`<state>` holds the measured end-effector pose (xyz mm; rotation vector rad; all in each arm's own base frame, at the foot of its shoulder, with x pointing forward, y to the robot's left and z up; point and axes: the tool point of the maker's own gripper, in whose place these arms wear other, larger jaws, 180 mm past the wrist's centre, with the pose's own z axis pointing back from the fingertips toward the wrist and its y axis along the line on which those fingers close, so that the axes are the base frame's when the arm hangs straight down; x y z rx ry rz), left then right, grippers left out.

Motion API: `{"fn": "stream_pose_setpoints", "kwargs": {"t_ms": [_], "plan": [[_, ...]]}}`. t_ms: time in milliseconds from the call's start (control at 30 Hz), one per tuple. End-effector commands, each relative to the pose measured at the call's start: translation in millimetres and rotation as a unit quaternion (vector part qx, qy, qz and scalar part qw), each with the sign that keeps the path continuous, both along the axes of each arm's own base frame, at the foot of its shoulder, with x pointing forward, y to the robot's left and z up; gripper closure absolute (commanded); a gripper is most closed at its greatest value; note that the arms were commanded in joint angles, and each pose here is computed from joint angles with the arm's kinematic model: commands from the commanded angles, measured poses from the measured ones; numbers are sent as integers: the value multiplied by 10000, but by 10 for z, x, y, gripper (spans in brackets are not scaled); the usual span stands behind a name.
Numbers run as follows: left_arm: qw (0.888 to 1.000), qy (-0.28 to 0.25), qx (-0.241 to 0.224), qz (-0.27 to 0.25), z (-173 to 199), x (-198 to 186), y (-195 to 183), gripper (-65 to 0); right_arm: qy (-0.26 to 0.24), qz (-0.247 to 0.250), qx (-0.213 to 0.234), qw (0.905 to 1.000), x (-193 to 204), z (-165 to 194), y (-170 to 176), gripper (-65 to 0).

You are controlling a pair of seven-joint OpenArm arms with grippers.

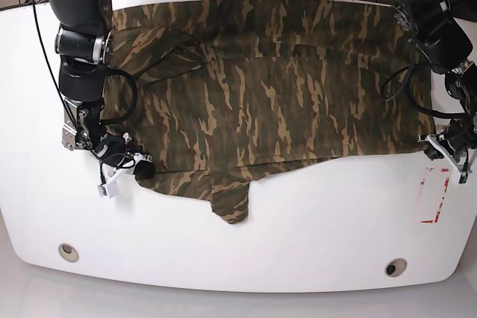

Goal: Layout the t-shirt on the table in an organized manner, then fold the t-shirt properly
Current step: 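Lift the hem with both grippers and fold it toward the collar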

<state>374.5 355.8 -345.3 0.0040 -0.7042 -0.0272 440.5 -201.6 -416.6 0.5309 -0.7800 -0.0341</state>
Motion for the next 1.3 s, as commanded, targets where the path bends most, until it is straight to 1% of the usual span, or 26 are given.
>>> {"fn": "stream_pose_setpoints", "kwargs": {"t_ms": [0,133,300,600,700,733,867,967,1033,1267], "plan": [[9989,-441,128,59,317,169,121,-21,-366,-103,31,9993,188,251,-90,-48],[9988,-458,131,66,329,174,125,-21,-366,-108,24,9993,187,252,-98,-48],[9981,-600,132,61,444,265,122,-21,-366,-112,18,9993,186,253,-107,-48],[9980,-621,128,52,462,284,112,-21,-312,-110,15,9995,141,201,-108,-48],[9980,-619,133,52,465,283,113,-21,-401,-74,-41,9992,145,239,-108,-48],[9980,-619,133,52,465,283,113,-21,-488,-39,-85,9988,170,296,-106,-48],[9981,-603,134,52,457,277,113,-21,-458,155,-253,9985,118,320,-84,-48],[9982,-585,121,48,440,269,105,-19,-600,333,-425,9967,155,462,-47,-46],[9982,-578,121,48,434,264,105,-19,-599,422,-509,9960,118,470,-28,-46],[9983,-565,111,51,419,255,101,-18,-739,753,-877,9905,49,637,30,-46]]}}
